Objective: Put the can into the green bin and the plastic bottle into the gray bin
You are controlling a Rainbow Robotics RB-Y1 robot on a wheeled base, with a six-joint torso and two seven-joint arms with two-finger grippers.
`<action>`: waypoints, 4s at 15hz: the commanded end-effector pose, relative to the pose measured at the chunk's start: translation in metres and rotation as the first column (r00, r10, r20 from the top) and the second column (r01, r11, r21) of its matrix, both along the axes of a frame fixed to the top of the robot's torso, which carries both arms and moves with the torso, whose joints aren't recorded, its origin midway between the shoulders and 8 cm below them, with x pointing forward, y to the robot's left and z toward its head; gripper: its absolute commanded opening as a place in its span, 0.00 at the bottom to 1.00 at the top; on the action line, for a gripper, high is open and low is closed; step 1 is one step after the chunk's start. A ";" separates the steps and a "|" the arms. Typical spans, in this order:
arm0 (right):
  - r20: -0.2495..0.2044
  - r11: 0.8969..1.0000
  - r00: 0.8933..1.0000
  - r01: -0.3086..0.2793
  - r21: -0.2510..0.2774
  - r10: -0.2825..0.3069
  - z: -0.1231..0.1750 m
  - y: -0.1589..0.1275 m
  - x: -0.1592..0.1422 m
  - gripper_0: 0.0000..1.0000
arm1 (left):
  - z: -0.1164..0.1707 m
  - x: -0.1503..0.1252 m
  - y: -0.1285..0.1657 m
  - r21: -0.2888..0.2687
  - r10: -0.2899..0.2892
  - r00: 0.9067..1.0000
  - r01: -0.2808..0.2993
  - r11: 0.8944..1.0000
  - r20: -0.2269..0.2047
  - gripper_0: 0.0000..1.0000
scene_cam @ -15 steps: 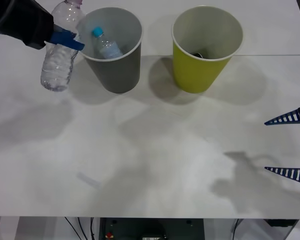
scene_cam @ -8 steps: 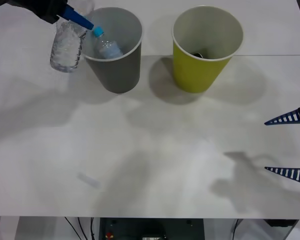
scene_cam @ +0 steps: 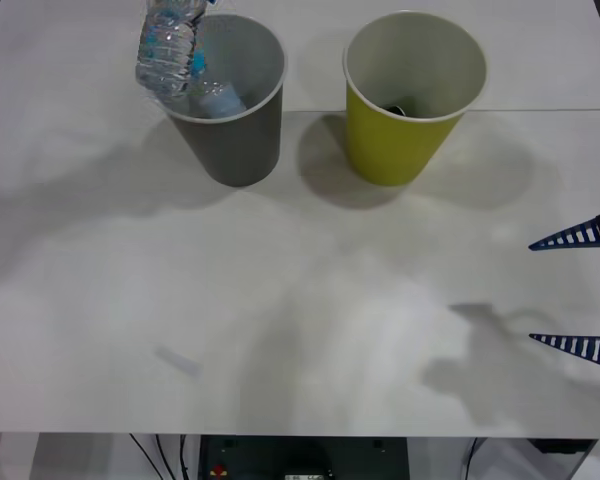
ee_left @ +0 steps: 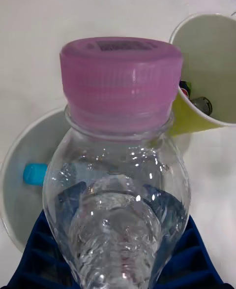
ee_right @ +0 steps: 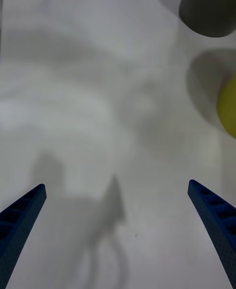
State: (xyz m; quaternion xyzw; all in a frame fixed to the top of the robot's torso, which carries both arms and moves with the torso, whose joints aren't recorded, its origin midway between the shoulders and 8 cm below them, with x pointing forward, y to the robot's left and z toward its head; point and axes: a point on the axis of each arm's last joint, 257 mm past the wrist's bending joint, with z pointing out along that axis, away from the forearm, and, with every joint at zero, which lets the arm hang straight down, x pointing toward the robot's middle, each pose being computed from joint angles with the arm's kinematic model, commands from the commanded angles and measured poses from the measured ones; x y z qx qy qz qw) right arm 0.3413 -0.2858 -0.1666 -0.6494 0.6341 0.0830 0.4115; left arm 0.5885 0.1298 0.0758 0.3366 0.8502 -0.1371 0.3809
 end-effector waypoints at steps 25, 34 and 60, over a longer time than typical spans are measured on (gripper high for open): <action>0.000 1.000 1.000 0.000 0.000 0.000 0.000 0.000 0.000 1.00 | -0.045 -0.073 0.093 0.033 -0.186 0.982 0.184 0.982 0.045 1.00; 0.000 1.000 1.000 0.000 0.000 0.000 0.000 0.000 0.000 1.00 | -0.105 -0.135 0.158 0.185 -0.351 0.914 0.317 0.930 0.202 1.00; 0.000 1.000 1.000 0.000 0.000 0.000 0.000 0.000 0.000 1.00 | -0.234 -0.256 0.185 0.389 -0.723 0.665 0.626 0.676 0.187 1.00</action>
